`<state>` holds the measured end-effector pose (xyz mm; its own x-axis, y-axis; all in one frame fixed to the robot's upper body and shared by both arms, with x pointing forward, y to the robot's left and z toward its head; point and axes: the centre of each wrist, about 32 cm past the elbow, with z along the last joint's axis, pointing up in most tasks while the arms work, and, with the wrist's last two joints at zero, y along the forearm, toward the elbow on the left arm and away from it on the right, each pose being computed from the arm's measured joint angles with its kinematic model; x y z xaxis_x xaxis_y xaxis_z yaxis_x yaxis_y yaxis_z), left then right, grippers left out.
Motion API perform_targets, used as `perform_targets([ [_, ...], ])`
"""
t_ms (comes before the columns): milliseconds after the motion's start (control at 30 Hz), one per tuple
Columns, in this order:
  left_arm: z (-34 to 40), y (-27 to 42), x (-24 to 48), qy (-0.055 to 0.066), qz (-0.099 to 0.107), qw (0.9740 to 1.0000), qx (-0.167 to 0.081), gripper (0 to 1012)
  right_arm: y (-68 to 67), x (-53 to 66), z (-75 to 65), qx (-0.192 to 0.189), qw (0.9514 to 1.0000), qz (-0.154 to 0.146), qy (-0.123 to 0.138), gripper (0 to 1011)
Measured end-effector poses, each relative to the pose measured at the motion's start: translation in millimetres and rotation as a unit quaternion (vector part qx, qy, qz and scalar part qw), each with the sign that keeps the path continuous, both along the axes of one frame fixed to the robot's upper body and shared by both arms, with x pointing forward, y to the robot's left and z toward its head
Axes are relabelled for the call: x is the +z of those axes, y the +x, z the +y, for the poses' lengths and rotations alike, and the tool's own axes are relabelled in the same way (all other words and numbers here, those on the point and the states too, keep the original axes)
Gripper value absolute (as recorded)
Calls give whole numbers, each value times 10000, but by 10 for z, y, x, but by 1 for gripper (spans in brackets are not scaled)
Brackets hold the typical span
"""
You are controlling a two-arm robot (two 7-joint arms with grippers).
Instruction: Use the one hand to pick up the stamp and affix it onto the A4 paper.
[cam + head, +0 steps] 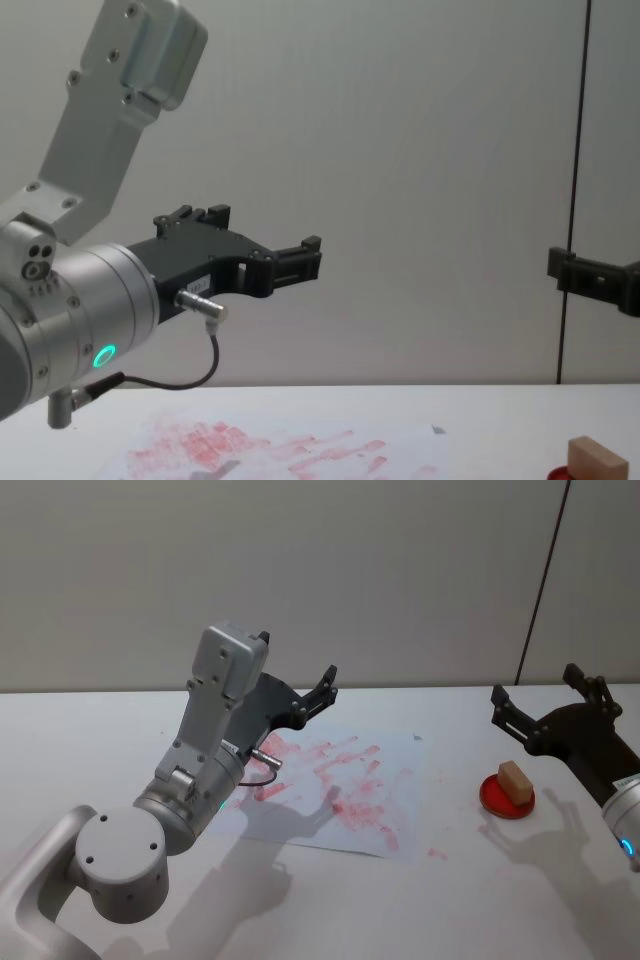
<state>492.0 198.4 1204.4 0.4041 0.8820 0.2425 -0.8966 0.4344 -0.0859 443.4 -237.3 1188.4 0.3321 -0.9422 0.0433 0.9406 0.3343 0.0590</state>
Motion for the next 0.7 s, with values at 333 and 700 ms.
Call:
perform_targets([
  [333,0,0,0,0,0,10000,1,1001,-1,3,1,2,10000,-7,3,1001],
  [700,0,0,0,0,0,10000,1,1001,-1,3,1,3,10000,-7,3,1001],
])
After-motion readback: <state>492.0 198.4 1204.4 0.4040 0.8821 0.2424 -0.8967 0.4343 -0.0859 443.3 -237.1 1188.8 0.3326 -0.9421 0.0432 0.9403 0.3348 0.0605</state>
